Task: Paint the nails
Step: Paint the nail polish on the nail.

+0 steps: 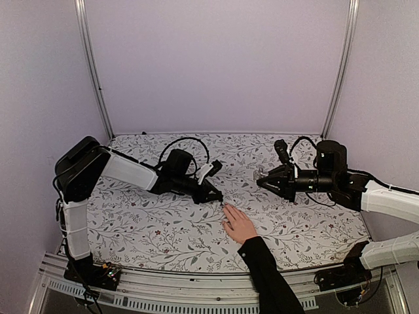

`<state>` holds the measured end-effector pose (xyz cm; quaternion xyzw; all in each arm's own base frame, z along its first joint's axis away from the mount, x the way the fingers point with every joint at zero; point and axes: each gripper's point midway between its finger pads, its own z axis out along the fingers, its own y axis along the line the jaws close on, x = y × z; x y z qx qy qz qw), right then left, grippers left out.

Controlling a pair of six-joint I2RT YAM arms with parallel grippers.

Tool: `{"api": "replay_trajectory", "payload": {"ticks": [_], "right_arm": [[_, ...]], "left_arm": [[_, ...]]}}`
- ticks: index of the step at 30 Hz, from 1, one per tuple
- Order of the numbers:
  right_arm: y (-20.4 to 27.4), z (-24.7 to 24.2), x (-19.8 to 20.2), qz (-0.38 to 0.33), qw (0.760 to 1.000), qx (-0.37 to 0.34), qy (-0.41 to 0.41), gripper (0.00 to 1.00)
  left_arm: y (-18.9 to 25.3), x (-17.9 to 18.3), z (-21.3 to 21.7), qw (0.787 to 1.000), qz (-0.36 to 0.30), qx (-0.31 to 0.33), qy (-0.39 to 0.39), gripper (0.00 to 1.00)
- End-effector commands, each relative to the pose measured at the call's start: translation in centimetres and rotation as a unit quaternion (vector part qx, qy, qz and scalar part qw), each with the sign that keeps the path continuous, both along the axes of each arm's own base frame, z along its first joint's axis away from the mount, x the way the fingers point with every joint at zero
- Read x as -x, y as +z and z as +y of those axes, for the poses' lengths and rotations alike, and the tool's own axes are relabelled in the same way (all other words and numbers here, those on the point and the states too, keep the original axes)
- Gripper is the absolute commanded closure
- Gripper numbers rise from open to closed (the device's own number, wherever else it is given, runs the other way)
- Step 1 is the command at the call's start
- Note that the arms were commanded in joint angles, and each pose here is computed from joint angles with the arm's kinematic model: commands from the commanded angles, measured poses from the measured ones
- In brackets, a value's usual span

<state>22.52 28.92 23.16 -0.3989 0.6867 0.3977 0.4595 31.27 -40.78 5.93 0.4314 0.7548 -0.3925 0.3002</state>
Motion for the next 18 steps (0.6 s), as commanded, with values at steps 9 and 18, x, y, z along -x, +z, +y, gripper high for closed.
{"api": "replay_trajectory", "payload": {"ticks": [9,18], "right_arm": [[0.29,-0.22,-0.20,-0.007,1.000,-0.008,-0.006,1.00],[0.35,-0.22,-0.19,-0.008,1.000,-0.009,-0.005,1.00]], "left_arm": [[-0.61,-0.26,-0.16,1.000,0.003,-0.009,0.000,1.00],[-0.36,-0.36,0.05,1.000,0.000,-0.009,0.003,1.00]]}}
